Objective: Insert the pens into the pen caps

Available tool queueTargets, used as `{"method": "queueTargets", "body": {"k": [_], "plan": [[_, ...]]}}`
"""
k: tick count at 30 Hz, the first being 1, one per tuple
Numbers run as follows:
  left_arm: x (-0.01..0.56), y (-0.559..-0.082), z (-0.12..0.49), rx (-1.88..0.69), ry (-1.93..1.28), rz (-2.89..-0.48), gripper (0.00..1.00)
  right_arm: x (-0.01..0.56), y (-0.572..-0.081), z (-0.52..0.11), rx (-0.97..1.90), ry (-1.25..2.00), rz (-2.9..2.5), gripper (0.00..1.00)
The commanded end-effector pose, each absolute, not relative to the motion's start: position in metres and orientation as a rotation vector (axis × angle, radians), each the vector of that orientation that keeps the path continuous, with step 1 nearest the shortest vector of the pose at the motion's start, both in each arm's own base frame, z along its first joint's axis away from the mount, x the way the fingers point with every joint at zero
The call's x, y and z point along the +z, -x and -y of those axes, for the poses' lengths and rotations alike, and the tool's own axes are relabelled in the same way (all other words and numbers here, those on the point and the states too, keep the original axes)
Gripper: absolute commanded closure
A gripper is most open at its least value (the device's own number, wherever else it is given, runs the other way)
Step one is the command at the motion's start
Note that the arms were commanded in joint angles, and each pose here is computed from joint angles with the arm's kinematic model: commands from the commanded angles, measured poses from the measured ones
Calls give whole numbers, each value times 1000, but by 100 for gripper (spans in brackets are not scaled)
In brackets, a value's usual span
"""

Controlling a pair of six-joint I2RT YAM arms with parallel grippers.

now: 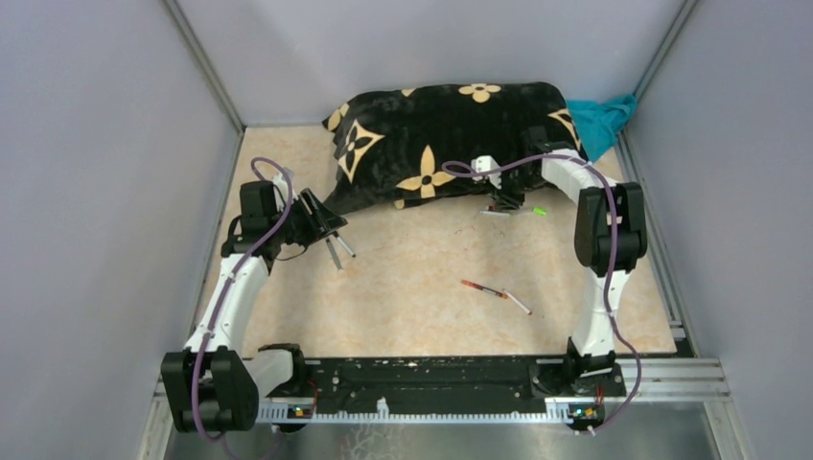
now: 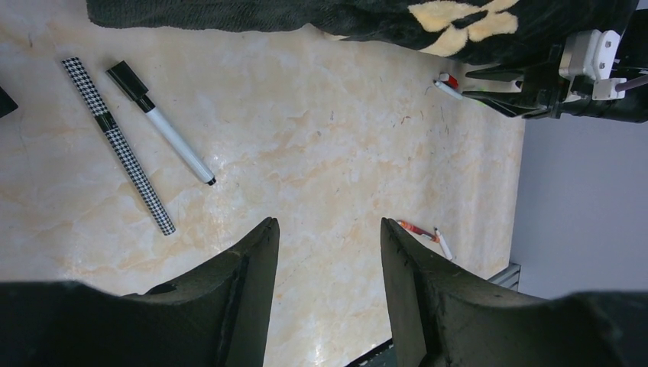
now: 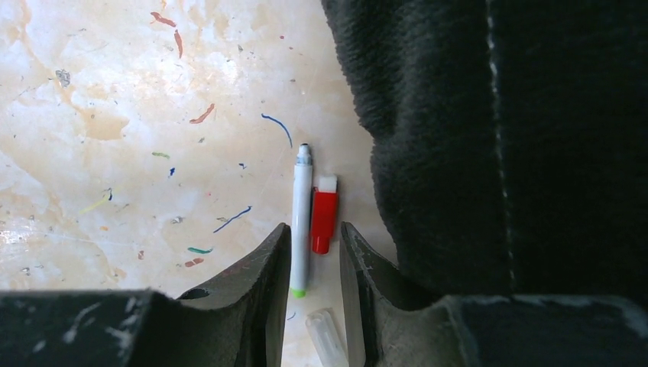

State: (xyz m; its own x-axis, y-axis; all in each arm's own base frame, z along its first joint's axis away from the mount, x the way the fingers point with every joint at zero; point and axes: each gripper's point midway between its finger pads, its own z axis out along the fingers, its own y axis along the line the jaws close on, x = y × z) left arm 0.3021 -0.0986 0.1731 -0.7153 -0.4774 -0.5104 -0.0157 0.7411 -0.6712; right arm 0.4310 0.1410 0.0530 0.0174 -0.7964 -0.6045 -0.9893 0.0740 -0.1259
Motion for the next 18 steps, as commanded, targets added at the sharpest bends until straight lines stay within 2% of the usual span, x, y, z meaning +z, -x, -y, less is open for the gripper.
{"method": "queueTargets", "body": {"k": [1, 18], "plan": [[173, -306, 97, -859, 374, -2228, 43, 62, -447, -150, 433, 1779, -1777, 71], [171, -308, 98, -868, 377, -2229, 43, 50, -447, -153, 457, 1792, -1812, 72]]}}
